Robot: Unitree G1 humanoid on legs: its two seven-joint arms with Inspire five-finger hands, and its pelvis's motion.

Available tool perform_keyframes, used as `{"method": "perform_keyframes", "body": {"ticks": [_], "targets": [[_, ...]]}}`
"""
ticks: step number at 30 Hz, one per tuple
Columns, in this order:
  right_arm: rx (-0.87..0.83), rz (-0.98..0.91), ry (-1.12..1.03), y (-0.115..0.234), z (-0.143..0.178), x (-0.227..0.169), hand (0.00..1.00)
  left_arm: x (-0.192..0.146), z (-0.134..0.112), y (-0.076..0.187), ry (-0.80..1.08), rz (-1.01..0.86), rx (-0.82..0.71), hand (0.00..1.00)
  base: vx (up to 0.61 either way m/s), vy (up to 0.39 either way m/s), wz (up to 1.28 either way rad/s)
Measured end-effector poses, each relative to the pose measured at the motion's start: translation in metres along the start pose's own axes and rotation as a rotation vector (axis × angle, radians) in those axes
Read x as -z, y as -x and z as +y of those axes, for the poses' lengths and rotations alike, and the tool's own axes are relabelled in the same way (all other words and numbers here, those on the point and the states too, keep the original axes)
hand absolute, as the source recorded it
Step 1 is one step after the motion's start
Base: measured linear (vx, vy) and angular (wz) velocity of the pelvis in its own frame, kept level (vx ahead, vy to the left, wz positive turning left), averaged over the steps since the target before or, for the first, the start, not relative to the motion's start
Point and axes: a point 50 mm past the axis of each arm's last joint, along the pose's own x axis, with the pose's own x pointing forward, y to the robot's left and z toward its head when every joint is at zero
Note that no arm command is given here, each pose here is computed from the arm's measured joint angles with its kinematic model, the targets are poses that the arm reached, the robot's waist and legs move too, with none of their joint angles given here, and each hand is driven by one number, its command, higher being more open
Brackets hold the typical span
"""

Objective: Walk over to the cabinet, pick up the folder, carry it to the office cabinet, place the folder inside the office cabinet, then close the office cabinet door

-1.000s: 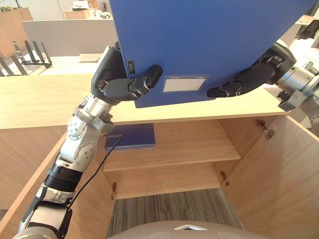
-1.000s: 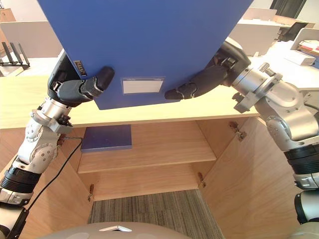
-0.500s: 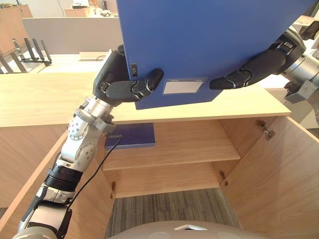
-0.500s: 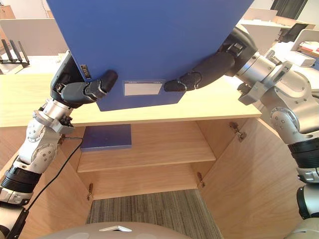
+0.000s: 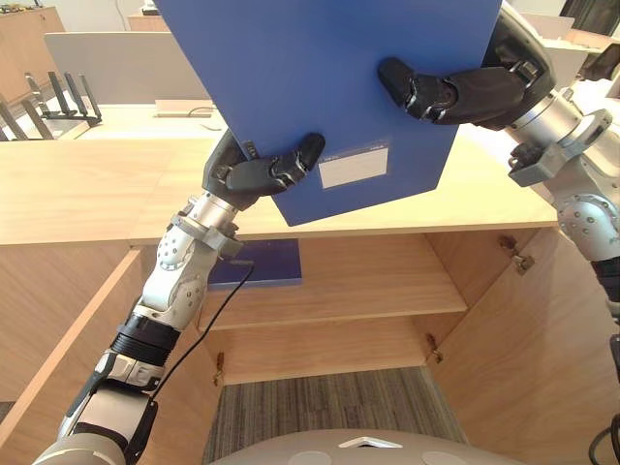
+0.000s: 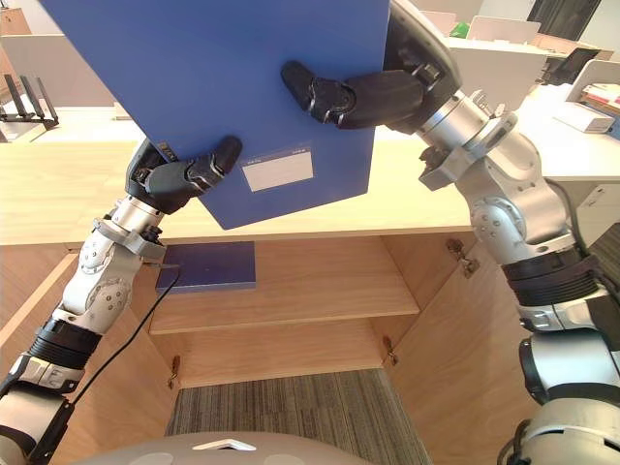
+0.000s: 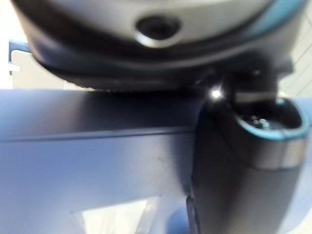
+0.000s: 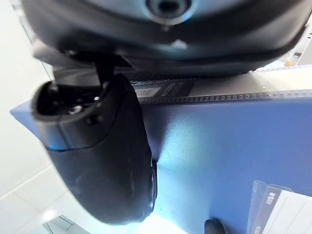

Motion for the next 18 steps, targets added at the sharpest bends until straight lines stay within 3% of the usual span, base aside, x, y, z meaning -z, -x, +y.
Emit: {"method": "perform_keyframes", "body": {"ticks": [9,10,18], "targets": [[0.068,-0.011,-0.077,-0.002,0.003,0.019,0.0,0.01,-0.002,0.0,0.048,0.012,-0.033,0.0,0.0,-0.002,0.01],[0.075,-0.009,-0.09,-0.001,0.005,0.022,0.0,0.011,-0.001,0.0,0.048,0.015,-0.035,1.0,-0.04,-0.017,0.03],[0.132,0.09,-0.173,0.017,0.018,0.056,0.0,0.038,0.003,0.014,0.078,0.148,-0.084,1.0,-0.03,-0.016,0.02]]}}
